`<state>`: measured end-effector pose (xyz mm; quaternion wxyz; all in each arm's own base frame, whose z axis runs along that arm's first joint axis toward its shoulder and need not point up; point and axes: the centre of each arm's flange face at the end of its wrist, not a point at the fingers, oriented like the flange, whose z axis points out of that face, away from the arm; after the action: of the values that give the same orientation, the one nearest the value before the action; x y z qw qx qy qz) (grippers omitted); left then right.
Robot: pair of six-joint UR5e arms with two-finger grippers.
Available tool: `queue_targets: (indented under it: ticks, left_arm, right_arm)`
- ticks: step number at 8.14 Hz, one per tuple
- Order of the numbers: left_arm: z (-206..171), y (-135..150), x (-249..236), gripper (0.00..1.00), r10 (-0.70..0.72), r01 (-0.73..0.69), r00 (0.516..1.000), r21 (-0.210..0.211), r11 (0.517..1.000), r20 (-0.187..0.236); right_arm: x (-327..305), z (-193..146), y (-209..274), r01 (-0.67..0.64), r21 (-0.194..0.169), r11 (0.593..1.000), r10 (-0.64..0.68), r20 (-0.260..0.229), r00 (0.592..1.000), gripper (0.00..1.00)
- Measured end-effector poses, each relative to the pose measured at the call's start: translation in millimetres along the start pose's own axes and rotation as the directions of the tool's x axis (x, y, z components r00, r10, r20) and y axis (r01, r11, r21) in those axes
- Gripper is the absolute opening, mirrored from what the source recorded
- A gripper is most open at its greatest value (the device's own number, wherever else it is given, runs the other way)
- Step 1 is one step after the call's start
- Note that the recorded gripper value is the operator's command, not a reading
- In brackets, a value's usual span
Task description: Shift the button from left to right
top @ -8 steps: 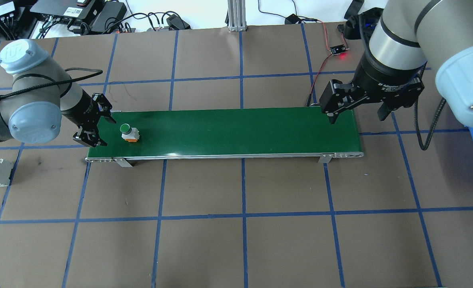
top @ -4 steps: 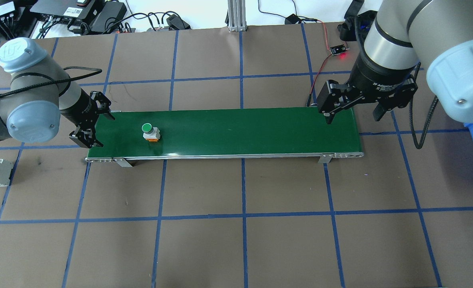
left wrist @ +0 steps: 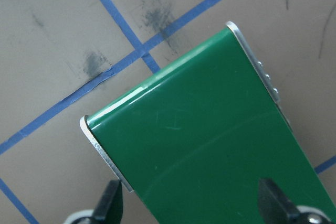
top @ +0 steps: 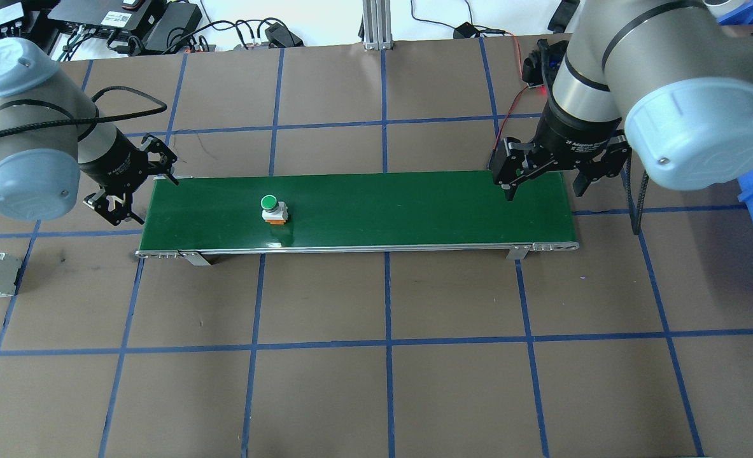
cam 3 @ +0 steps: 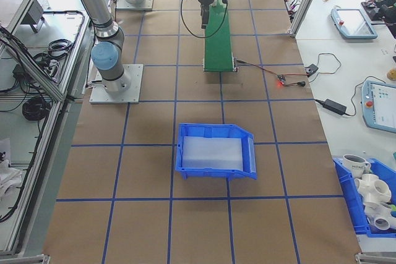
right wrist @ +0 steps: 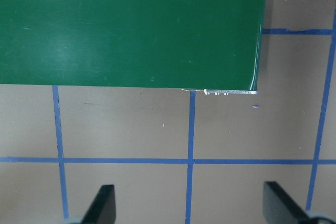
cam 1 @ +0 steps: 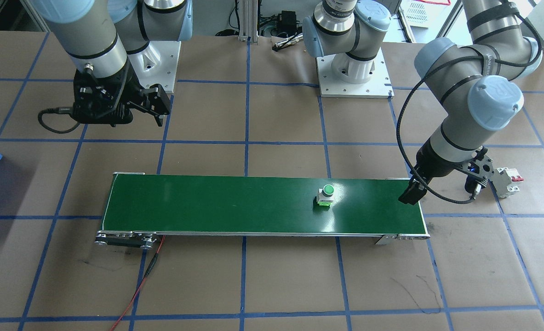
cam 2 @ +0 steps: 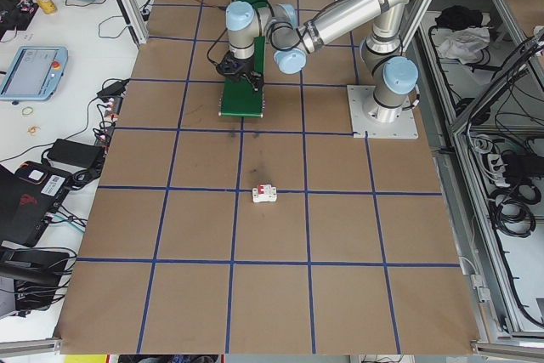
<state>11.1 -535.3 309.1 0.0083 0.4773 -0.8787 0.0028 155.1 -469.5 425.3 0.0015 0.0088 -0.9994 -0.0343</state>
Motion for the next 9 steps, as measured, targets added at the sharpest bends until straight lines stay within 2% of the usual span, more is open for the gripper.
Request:
queue_targets:
  ticks: [2,4,5,7,9]
  left_arm:
    - [-62.9,26.6,22.6,1.0,0.183,-0.183,0.983,-0.012,0.983,0.005]
    - [-143.5,81.8,60.8,1.0,0.373,-0.371,0.927,-0.064,0.927,0.034]
    - [-181.0,110.2,77.5,1.0,0.449,-0.447,0.893,-0.051,0.893,0.026]
    - [-225.8,158.6,88.7,1.0,0.574,-0.574,0.819,-0.007,0.819,0.002]
    - [-248.0,177.1,82.9,1.0,0.66,-0.659,0.752,0.032,0.752,-0.013]
  right_arm:
    - [0.5,44.2,-19.7,0.012,0.018,1.0,-0.012,-0.004,1.0,1.0]
    - [2.6,74.5,-35.2,0.012,0.017,1.0,-0.012,-0.01,1.0,1.0]
    - [3.6,80.0,-38.3,0.01,0.015,1.0,-0.009,-0.01,1.0,1.0]
    - [17.9,84.6,-43.8,-0.027,0.007,1.0,0.027,0.003,1.0,1.0]
    - [36.8,85.1,-49.2,-0.069,0.008,0.998,0.069,0.052,0.996,1.0]
